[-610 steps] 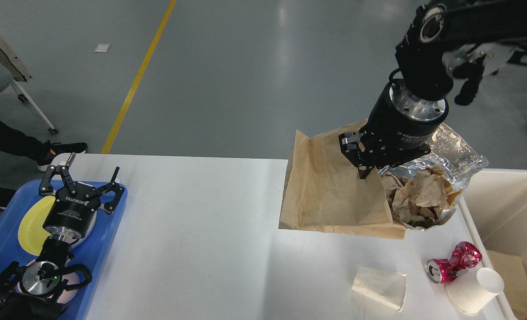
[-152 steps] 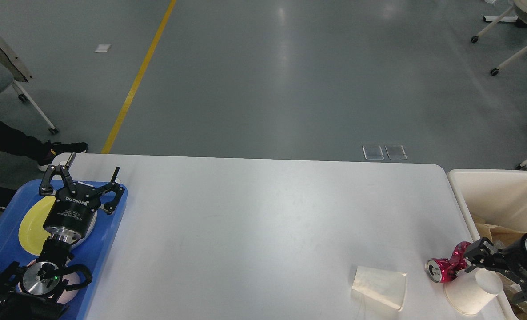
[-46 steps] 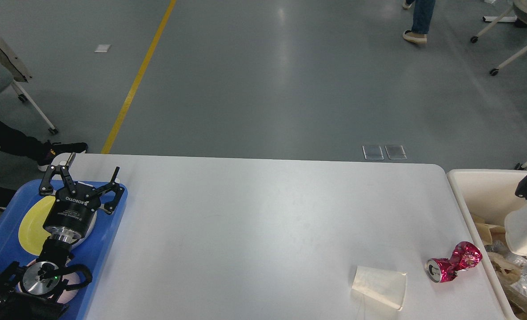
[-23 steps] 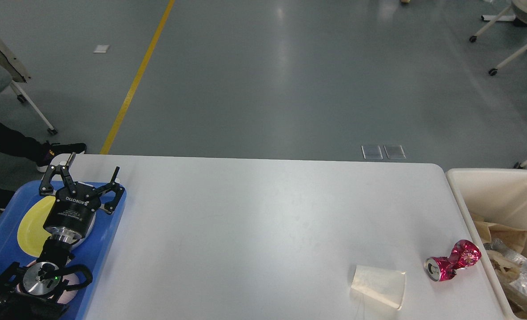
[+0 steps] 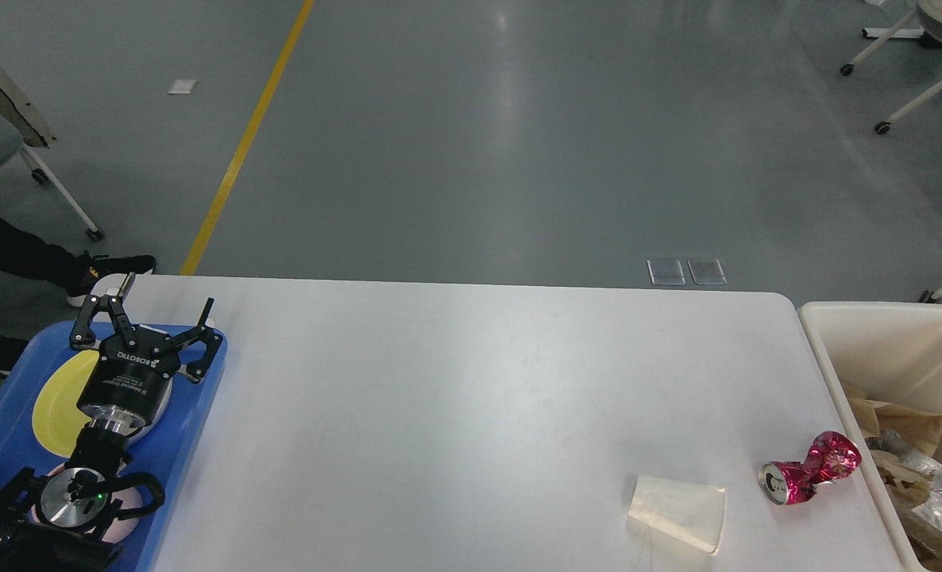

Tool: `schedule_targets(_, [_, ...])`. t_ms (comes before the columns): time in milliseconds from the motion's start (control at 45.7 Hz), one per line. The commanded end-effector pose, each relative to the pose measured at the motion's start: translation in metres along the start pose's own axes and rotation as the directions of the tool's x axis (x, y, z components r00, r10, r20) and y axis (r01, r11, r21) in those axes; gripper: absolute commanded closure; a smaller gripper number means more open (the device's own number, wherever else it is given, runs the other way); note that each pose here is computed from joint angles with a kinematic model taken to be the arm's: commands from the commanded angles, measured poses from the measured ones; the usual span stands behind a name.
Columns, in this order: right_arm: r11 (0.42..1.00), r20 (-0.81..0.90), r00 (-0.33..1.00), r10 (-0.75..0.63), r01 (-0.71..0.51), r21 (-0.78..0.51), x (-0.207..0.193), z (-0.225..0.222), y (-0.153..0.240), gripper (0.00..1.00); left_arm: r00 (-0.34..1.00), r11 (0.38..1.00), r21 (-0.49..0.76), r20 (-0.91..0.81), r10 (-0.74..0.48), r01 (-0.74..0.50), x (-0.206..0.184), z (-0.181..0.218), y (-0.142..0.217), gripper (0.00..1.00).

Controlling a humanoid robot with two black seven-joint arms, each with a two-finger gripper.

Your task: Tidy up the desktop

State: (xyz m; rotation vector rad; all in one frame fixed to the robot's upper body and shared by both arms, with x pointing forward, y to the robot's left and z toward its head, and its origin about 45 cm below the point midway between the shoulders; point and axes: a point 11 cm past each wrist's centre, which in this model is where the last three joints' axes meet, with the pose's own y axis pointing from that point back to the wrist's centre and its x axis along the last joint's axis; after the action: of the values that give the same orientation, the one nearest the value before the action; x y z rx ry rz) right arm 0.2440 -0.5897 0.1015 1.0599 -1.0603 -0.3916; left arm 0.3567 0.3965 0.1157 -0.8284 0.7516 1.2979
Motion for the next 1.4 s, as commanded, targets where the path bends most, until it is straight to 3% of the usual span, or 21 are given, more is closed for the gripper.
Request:
schedule_targets(0, [0.998,-0.056,0.996,0.067,-0.067,-0.011,-0.022,-0.004,-0.028,1.00,1.000,1.000,0.000,0.000,0.001,-0.001,0.000,0.000,0.000,0.03])
schedule_targets(175, [0.991,-0.048,0.990,0.136,-0.136,-0.013,-0.048,0.004,-0.048,1.00,1.000,1.000,0.000,0.000,0.001,-0.001,0.000,0.000,0.000,0.03])
schedule_targets(547, [0.993,-0.033,0.993,0.115,-0.115,-0.017,-0.063,0.009,-0.053,1.00,1.000,1.000,0.000,0.000,-0.001,0.001,0.000,0.000,0.000,0.03])
schedule_targets(569, [0.993,-0.033,0.993,0.114,-0.114,-0.016,-0.063,0.009,-0.053,0.95,1.000,1.000,0.000,0.000,-0.001,0.001,0.000,0.000,0.000,0.03])
schedule_targets(591, [0.993,-0.033,0.993,0.118,-0.118,-0.016,-0.061,0.008,-0.052,0.81,1.000,1.000,0.000,0.000,-0.001,0.001,0.000,0.000,0.000,0.03])
schedule_targets(678, [0.992,-0.031,0.991,0.126,-0.127,-0.014,-0.057,0.007,-0.051,0.12,1.000,1.000,0.000,0.000,-0.001,0.001,0.000,0.000,0.000,0.03])
schedule_targets(700, [0.991,-0.030,0.991,0.132,-0.133,-0.015,-0.055,0.007,-0.051,0.00,1.000,1.000,0.000,0.000,0.001,-0.001,0.000,0.000,0.000,0.03])
schedule_targets(1204, [0.989,-0.014,0.989,0.148,-0.148,0.013,-0.042,-0.008,-0.045,0.00,1.000,1.000,0.000,0.000,-0.001,0.001,0.000,0.000,0.000,0.03])
schedule_targets(1379, [0.987,0.004,0.988,0.151,-0.151,0.059,-0.028,-0.034,-0.036,0.00,1.000,1.000,0.000,0.000,0.001,-0.001,0.000,0.000,0.000,0.03])
